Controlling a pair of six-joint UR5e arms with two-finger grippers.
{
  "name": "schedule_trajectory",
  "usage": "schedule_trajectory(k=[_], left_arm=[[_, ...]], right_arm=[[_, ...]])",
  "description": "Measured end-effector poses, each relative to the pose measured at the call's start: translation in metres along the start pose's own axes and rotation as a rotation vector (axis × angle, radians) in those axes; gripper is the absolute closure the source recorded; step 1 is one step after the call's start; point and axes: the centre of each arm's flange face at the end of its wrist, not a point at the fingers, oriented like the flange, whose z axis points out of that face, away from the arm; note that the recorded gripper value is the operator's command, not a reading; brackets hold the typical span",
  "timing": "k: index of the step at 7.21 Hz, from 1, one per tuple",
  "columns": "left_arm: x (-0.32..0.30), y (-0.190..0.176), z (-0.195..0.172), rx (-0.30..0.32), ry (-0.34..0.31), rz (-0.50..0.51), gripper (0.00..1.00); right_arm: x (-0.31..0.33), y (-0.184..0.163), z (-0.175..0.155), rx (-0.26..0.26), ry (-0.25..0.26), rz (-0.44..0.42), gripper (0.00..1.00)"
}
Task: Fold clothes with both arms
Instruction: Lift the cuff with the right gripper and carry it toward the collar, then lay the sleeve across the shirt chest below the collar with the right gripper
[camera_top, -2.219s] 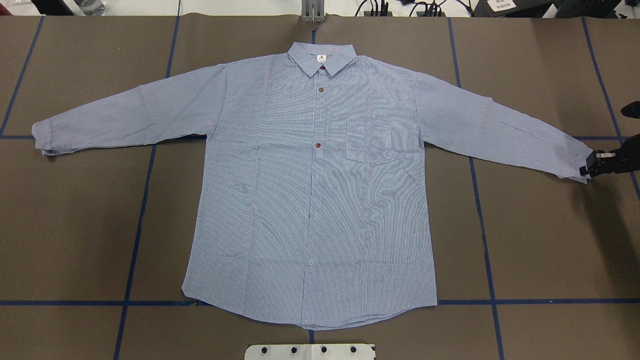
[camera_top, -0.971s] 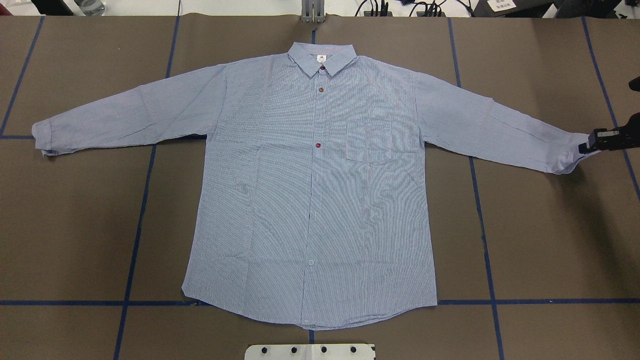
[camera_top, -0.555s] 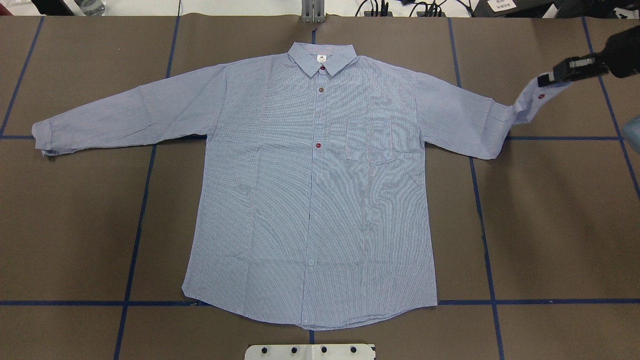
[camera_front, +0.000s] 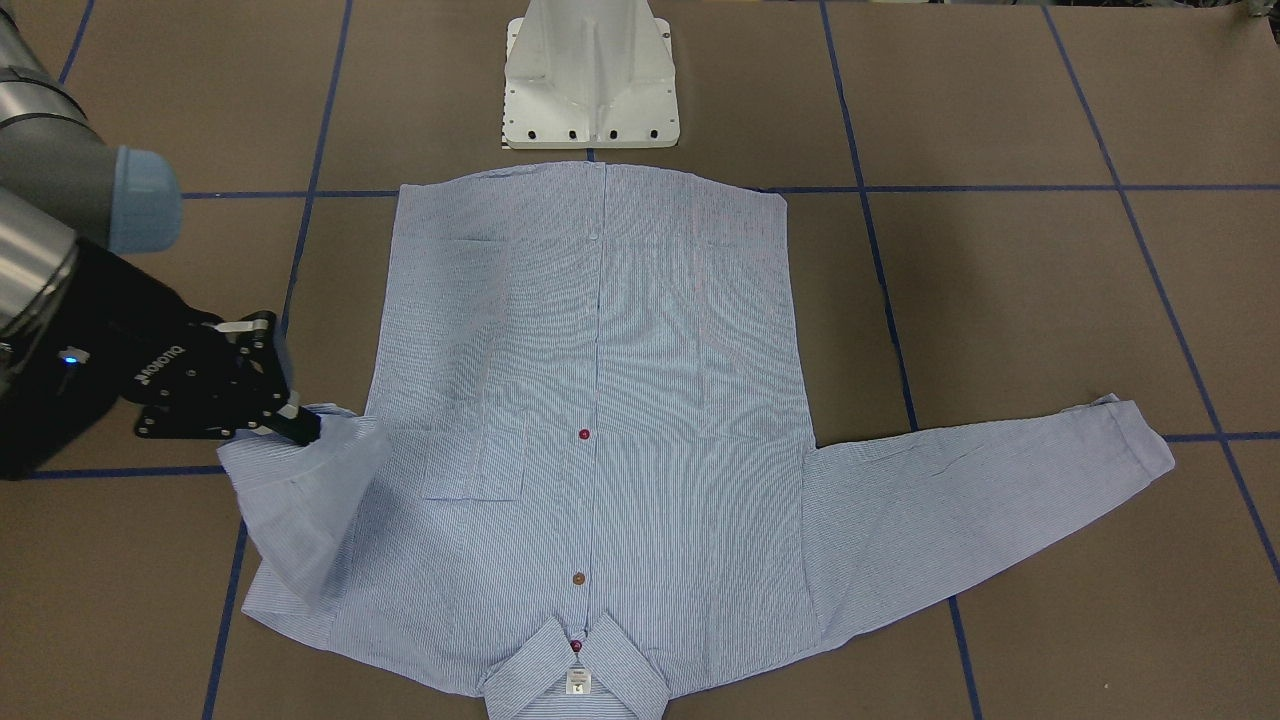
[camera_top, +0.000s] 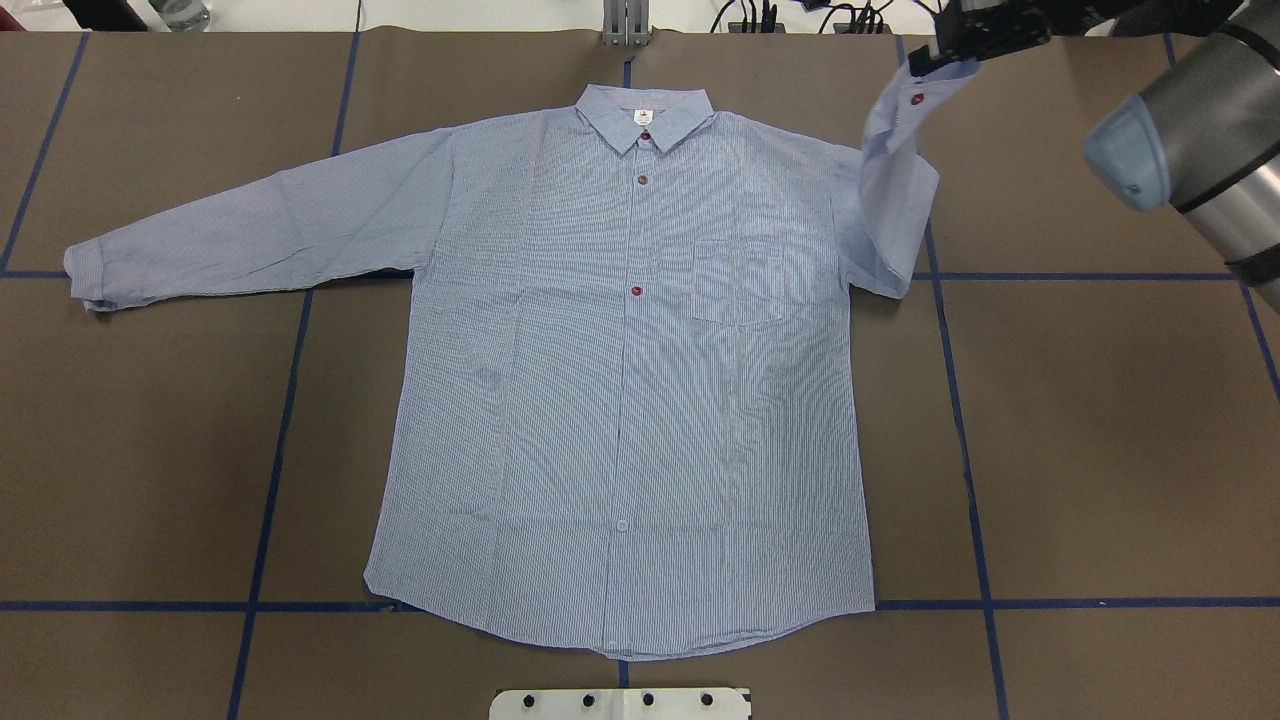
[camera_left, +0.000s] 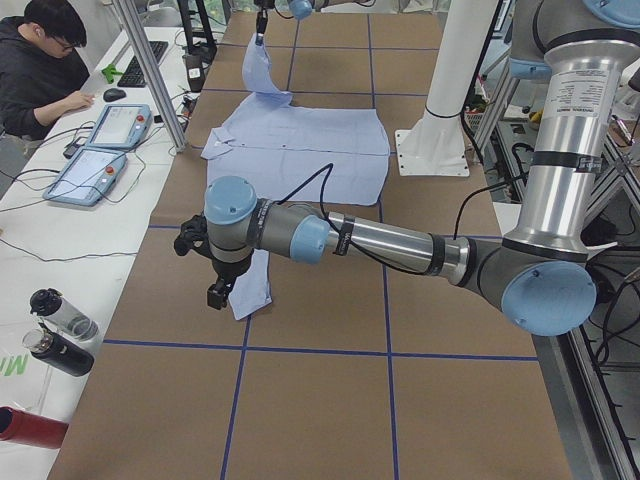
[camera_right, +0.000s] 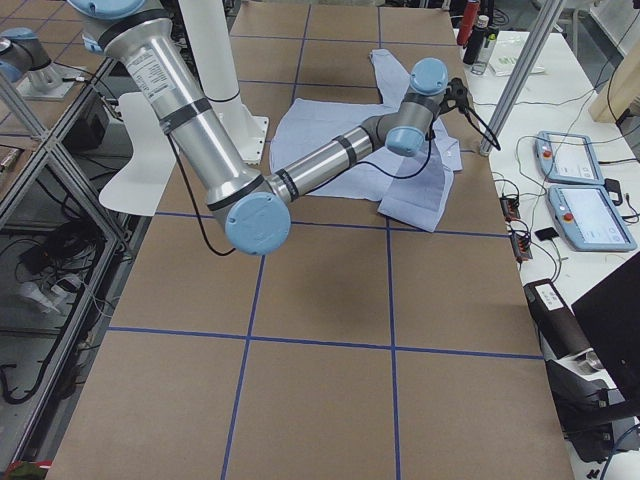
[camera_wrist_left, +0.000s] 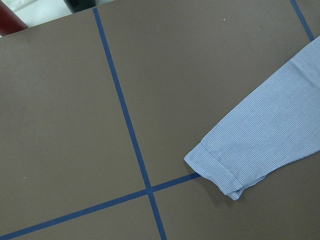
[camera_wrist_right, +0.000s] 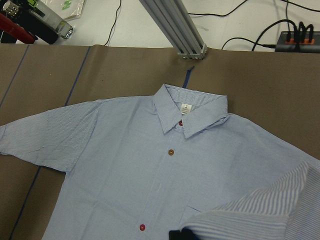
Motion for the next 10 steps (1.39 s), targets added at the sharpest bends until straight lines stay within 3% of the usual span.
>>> schedule_trajectory(k=[2, 5, 7, 10], left_arm=[[-0.001, 0.002, 0.001, -0.002, 0.0, -0.002, 0.0], [-0.001, 0.003, 0.001, -0.003, 0.0, -0.003, 0.0], [-0.003, 0.004, 0.003, -0.006, 0.0, -0.007, 0.0], [-0.004, 0.004, 0.004, -0.009, 0.001, -0.008, 0.0]], right_arm=[[-0.06, -0.027, 0.048, -0.001, -0.001, -0.031, 1.0], [-0.097, -0.026, 0.091, 0.019, 0.022, -0.056, 1.0], [-0.107, -0.023, 0.127, 0.001, 0.046, -0.049, 1.0], [-0.128, -0.004, 0.231, -0.036, 0.152, -0.037, 1.0]])
